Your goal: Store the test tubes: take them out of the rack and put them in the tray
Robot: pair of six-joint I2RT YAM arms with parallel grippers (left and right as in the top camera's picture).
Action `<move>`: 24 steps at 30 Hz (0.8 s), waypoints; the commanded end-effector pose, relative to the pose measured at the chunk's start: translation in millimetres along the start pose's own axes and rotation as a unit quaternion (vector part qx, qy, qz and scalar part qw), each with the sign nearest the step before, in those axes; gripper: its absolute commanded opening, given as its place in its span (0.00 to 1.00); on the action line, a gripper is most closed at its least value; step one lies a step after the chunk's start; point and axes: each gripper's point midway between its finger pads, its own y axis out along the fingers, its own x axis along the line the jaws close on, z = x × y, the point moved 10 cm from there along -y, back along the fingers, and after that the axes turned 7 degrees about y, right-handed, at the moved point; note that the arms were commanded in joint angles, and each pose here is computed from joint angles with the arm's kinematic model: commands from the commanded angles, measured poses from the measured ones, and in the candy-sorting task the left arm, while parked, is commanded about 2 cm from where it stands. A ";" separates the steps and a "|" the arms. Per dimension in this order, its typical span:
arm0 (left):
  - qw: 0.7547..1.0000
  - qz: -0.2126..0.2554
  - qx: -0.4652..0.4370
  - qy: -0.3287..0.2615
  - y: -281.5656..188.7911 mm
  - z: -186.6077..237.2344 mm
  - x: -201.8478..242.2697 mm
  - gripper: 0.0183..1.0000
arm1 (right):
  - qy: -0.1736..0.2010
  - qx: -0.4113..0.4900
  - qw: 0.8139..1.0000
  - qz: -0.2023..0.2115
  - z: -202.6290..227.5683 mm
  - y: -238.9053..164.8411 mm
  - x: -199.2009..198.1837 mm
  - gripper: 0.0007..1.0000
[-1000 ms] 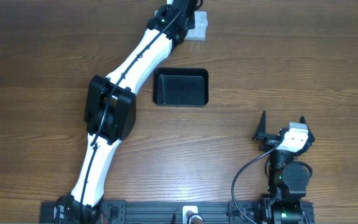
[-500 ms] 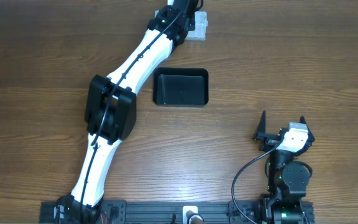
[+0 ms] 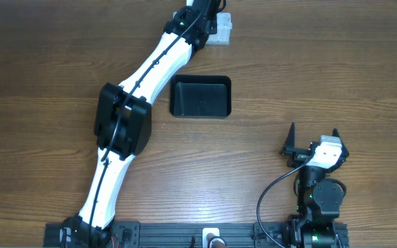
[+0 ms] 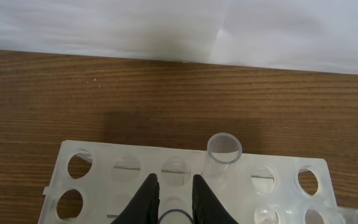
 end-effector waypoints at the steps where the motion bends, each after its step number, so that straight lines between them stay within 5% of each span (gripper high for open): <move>1: 1.000 0.007 -0.015 0.022 -9.2 -11.6 -2.2 0.10 | 0.001 0.000 1.000 -0.003 1.6 0.0 0.5 0.99; 16: 0.989 0.046 -0.143 0.001 -159.3 -110.9 29.5 0.10 | 0.001 0.000 1.000 -0.003 1.6 0.0 0.5 0.99; 19: 0.991 0.068 -0.111 -0.020 -186.0 -108.6 37.2 0.10 | 0.001 0.000 1.000 -0.003 1.6 0.0 0.5 0.99; 24: 0.996 0.036 0.038 -0.078 -194.0 -67.0 51.2 0.12 | 0.001 0.000 1.000 -0.003 1.6 0.0 0.5 0.99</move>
